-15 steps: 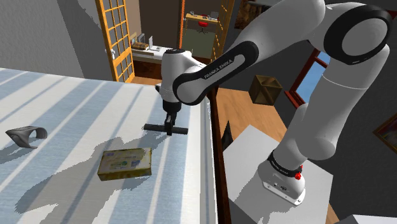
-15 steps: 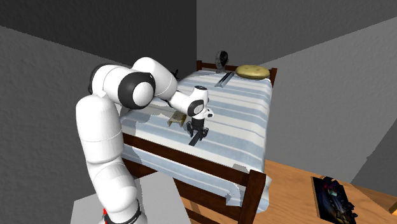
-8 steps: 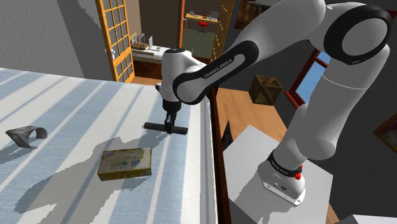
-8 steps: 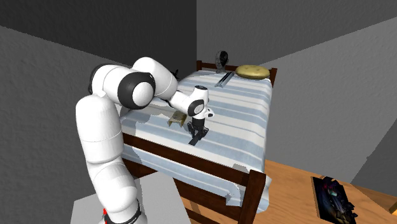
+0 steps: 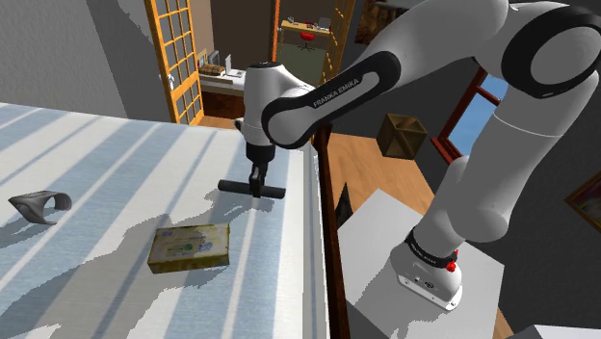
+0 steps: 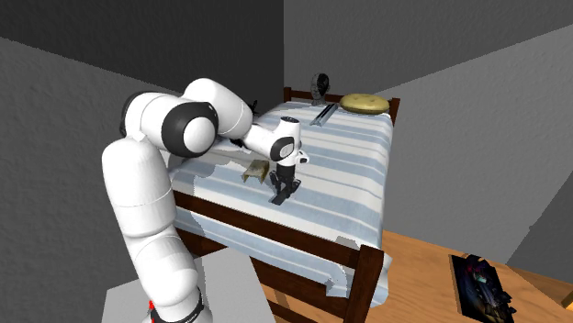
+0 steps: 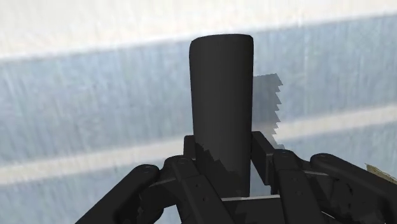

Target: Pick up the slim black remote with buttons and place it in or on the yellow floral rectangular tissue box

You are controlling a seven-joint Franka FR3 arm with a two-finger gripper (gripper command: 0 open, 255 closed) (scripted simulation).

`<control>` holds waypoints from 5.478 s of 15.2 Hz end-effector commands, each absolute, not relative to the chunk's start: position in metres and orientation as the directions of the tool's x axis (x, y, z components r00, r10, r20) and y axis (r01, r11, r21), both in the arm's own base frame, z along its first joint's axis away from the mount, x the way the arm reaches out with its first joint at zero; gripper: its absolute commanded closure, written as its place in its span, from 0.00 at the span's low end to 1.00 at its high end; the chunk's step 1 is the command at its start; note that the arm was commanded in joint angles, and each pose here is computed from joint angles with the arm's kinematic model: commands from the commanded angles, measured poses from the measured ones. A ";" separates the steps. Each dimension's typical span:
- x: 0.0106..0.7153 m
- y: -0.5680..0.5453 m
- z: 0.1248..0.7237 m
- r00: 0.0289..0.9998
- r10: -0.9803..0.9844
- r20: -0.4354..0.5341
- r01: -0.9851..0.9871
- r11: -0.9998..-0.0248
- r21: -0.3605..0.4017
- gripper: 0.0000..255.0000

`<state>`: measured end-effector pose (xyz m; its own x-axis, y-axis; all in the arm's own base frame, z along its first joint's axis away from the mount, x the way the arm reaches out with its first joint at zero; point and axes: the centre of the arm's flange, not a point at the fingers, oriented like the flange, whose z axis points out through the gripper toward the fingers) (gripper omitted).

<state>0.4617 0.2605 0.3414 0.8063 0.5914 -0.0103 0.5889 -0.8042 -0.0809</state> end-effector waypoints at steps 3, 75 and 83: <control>0.461 0.260 0.362 0.806 0.592 -0.011 0.589 -0.804 -0.081 1.00; 0.383 0.490 0.468 0.806 0.592 -0.011 0.589 -0.804 -0.081 0.00; 0.383 0.490 0.468 0.806 0.592 -0.011 0.589 -0.804 -0.081 0.00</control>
<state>0.3828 0.4899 0.4676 0.8062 0.5915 -0.0105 0.5889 -0.8041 -0.0811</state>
